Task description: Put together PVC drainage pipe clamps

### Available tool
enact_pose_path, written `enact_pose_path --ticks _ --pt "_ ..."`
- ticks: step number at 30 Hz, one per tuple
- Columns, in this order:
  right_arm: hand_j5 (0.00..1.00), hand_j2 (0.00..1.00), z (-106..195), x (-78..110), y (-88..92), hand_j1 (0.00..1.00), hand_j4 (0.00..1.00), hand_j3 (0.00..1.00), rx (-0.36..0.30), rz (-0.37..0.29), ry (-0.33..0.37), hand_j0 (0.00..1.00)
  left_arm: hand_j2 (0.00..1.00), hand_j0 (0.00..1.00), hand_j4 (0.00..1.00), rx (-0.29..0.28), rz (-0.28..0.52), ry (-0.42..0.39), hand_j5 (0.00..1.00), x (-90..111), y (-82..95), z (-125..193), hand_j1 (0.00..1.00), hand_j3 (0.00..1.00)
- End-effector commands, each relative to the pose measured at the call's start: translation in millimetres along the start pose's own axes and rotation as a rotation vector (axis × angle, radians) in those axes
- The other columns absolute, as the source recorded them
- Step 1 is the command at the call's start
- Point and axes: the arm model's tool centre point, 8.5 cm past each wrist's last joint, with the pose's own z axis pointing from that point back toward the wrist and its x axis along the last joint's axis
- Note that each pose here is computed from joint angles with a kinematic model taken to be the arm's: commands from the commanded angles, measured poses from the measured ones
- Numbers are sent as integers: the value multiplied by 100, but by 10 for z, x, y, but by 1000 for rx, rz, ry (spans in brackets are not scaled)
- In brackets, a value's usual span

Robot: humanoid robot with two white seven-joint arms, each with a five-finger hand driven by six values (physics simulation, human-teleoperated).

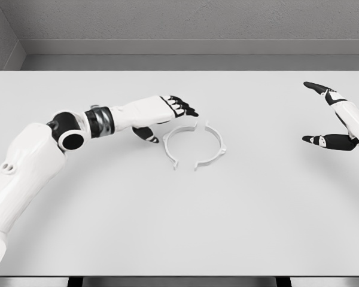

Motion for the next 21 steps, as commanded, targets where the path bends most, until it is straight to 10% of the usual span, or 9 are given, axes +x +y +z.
enact_pose_path --ticks 1,21 --pt "100 100 5 -6 -10 100 100 100 -4 -5 2 100 100 100 100 8 0 -6 100 19 25 -4 100 100" --pt "100 100 -5 -27 -31 100 100 100 -4 0 7 100 100 100 100 -6 18 -9 100 57 -99 -45 100 100"
